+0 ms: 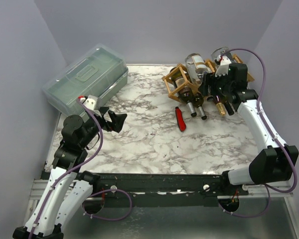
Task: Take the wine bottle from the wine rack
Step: Pick up the wine bottle from the wine rack.
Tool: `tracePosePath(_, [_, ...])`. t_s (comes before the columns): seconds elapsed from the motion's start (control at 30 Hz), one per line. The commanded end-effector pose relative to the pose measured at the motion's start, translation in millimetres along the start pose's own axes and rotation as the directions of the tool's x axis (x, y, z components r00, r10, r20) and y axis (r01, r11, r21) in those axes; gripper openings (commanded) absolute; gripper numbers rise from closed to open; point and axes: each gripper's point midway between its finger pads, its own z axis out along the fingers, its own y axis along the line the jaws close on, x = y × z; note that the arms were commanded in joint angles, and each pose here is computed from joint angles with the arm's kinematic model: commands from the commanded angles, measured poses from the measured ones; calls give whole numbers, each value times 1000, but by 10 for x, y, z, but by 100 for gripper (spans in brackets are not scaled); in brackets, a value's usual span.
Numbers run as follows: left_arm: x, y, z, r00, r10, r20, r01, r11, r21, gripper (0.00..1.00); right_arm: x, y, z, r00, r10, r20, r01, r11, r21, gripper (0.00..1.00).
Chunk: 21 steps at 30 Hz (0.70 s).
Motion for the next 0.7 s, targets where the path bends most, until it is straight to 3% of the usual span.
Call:
tracePosePath(0.0, [-42,34,-13,999,21,29,-21,1000,-18,99,-58,-40,35,1000,8,10,-8,1000,29,76])
tracePosePath(0.67, [-40,35,-22,999,29,31,-28,999,-18,99,6,-56,185,1000,9,-25,-8,999,46,71])
